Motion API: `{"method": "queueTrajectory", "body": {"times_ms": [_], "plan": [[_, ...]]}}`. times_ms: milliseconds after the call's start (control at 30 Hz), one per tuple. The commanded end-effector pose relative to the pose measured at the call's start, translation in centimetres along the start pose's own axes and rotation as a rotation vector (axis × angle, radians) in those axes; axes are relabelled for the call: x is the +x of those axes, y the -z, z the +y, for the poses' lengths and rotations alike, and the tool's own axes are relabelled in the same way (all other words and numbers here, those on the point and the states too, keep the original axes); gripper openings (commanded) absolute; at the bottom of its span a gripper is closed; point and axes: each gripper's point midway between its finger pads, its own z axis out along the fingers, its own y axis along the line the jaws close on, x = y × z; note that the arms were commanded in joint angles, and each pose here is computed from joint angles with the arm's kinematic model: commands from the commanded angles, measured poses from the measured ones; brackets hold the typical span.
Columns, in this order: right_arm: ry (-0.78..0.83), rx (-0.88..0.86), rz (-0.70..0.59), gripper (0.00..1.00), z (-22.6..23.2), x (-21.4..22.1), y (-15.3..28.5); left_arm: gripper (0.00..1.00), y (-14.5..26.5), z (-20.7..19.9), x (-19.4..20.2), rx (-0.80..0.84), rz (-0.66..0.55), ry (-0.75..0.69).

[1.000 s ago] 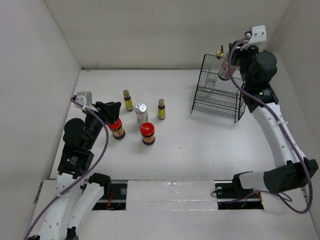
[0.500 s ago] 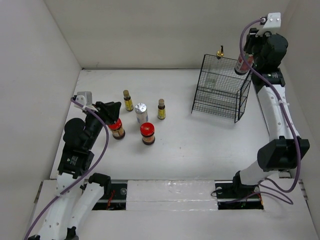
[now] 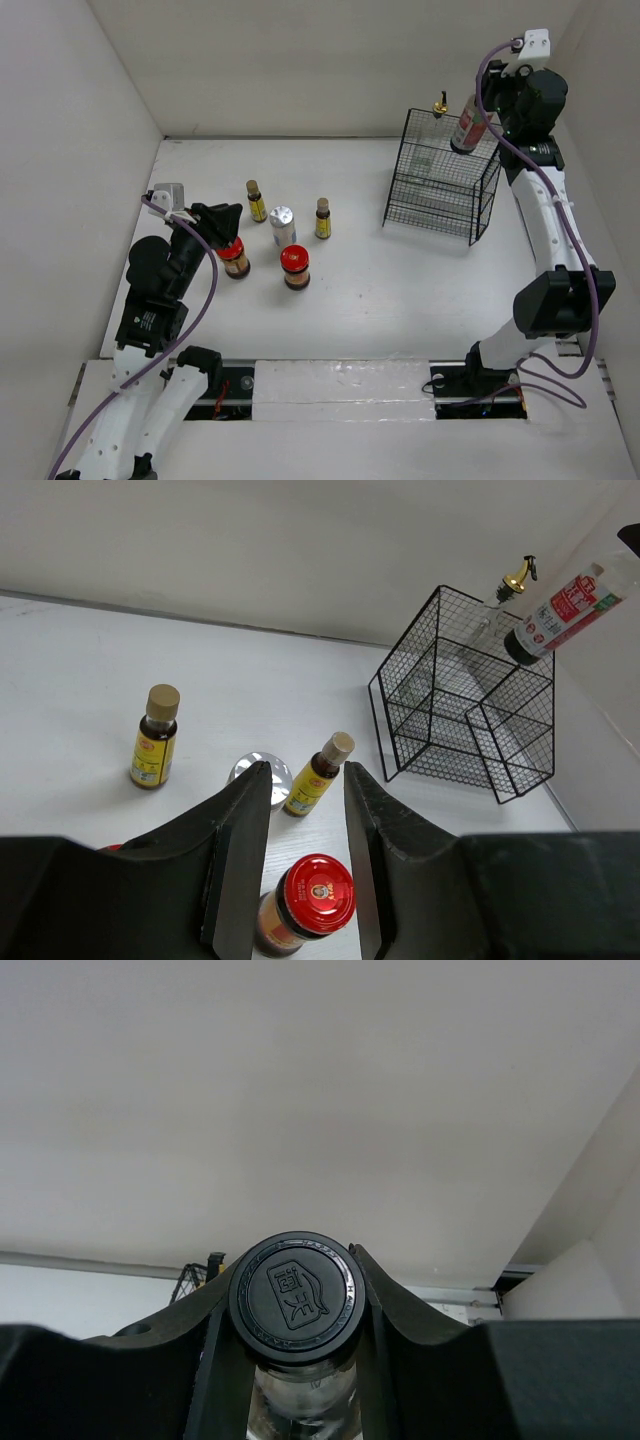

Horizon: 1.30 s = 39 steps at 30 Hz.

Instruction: Organize the condiment bottles

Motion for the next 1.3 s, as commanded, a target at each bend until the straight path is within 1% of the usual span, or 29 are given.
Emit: {"method": "queueTrajectory", "body": {"times_ms": [0, 167, 267, 333, 367, 533, 567, 600, 833, 900, 933, 1167, 1200, 1233, 1267], "plan": [[0.016, 0.015, -0.293, 0.10, -0.9, -9.8, 0.6, 0.31, 0.0, -0.7, -0.9, 0.029, -0.029, 0.001], [0.018, 0.025, -0.280, 0.10, -1.5, -9.0, -0.8, 0.31, 0.0, -0.6, -1.0, 0.020, -0.033, 0.002], [0.030, 0.047, -0.306, 0.10, -2.2, -9.4, -0.7, 0.31, 0.0, -0.6, -1.0, 0.020, -0.033, 0.002], [0.031, 0.056, -0.284, 0.10, -2.7, -7.6, -1.3, 0.31, 0.0, -0.6, -1.0, 0.020, -0.033, 0.002], [0.032, 0.057, -0.294, 0.10, -2.7, -7.6, -1.4, 0.31, 0.0, -0.6, -1.0, 0.020, -0.033, 0.002], [0.021, 0.063, -0.264, 0.10, -3.1, -5.2, -2.0, 0.31, -0.3, -0.5, -0.7, 0.016, -0.023, 0.002], [0.009, 0.060, -0.232, 0.10, -3.0, -3.6, -2.2, 0.31, -0.3, -0.5, -0.7, 0.016, -0.023, 0.002], [0.001, 0.059, -0.241, 0.10, -3.0, -3.3, -2.2, 0.31, -0.3, -0.5, -0.7, 0.016, -0.023, 0.002], [-0.058, 0.074, -0.160, 0.10, -2.9, 1.5, -2.3, 0.31, -0.3, -0.6, -0.7, 0.024, -0.019, 0.002], [-0.073, 0.098, -0.130, 0.13, -3.2, 3.1, -2.2, 0.31, -0.3, -0.6, -0.7, 0.024, -0.019, 0.002], [-0.087, 0.098, -0.120, 0.13, -3.1, 3.6, -2.2, 0.31, -0.3, -0.6, -0.7, 0.024, -0.019, 0.002], [-0.137, 0.106, -0.030, 0.25, -2.9, 8.5, -2.9, 0.31, -0.1, -0.7, -0.9, 0.028, -0.027, 0.002], [-0.148, 0.106, -0.017, 0.27, -2.9, 9.2, -3.1, 0.31, -0.1, -0.7, -0.9, 0.028, -0.027, 0.002], [-0.149, 0.106, -0.017, 0.32, -2.9, 9.2, -3.1, 0.31, -0.1, -0.7, -0.9, 0.028, -0.027, 0.002], [-0.149, 0.107, -0.003, 0.34, -2.9, 10.0, -3.4, 0.31, -0.1, -0.7, -0.9, 0.028, -0.027, 0.002]]}}
